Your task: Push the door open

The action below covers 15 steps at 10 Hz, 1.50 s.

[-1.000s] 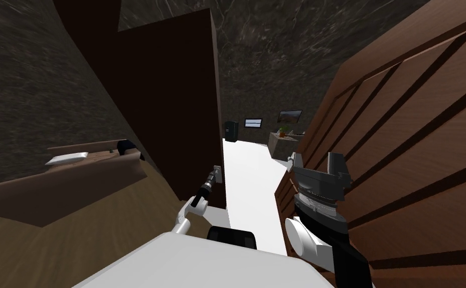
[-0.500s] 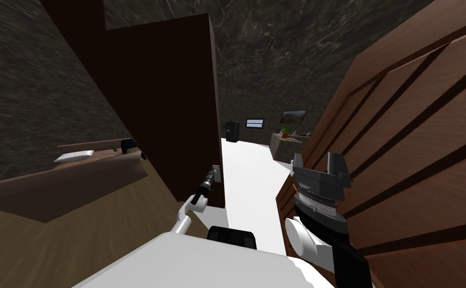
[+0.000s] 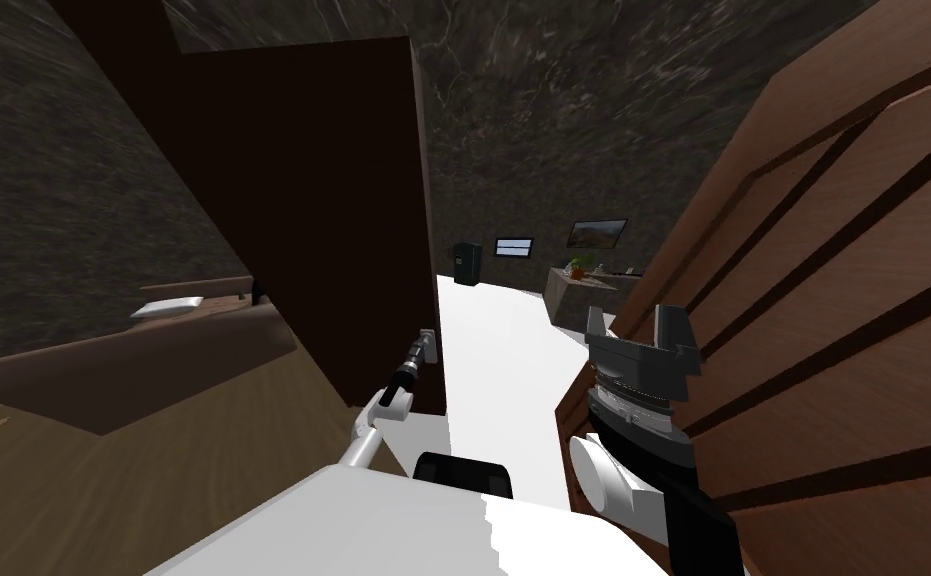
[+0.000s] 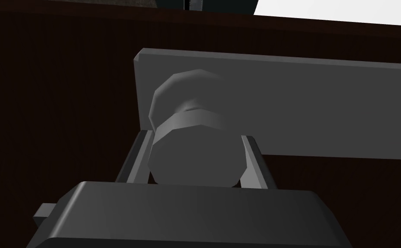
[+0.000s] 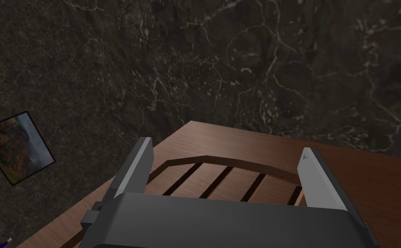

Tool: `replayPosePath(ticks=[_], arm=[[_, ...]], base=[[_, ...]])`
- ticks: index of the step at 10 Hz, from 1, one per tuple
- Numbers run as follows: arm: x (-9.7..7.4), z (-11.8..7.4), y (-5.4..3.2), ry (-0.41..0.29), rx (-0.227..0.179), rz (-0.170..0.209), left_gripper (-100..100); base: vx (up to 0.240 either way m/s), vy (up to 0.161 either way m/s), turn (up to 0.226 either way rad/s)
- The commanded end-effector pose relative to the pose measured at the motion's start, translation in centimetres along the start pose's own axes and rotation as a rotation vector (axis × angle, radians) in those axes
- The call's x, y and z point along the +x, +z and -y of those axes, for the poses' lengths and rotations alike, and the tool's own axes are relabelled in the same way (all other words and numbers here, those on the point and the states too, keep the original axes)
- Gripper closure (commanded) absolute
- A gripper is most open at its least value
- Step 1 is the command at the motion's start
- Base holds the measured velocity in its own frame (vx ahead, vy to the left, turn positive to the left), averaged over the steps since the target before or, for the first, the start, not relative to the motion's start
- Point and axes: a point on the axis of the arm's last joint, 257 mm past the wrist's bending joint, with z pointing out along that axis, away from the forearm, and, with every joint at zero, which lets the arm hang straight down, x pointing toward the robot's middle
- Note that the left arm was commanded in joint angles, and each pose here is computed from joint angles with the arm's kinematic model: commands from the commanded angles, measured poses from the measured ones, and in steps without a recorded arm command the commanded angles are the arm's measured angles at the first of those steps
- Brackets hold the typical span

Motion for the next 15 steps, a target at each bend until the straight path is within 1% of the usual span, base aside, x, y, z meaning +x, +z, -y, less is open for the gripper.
replayPosePath(ticks=[1,4,5,6,9,14,15], arm=[[-1.2,0.5,0.44,0.0,0.012,0.024,100],[-2.1,0.3,0.65,-0.006,0.009,0.049,100],[-2.2,-0.1,0.33,-0.002,-0.001,0.048,100],[-3.4,0.2,0.41,0.006,0.005,0.066,100],[-4.9,0.3,0.38,0.015,0.006,0.089,100],[-8.2,0.6,0.19,0.029,0.01,0.144,100],[-8.5,0.6,0.15,0.03,0.01,0.15,100]], base=[[0.151,-0.137,0.092],[0.171,-0.115,0.062],[0.081,-0.028,0.027],[0.121,-0.021,0.04],[0.165,-0.052,0.043],[0.198,-0.052,0.051],[0.176,-0.031,0.036]])
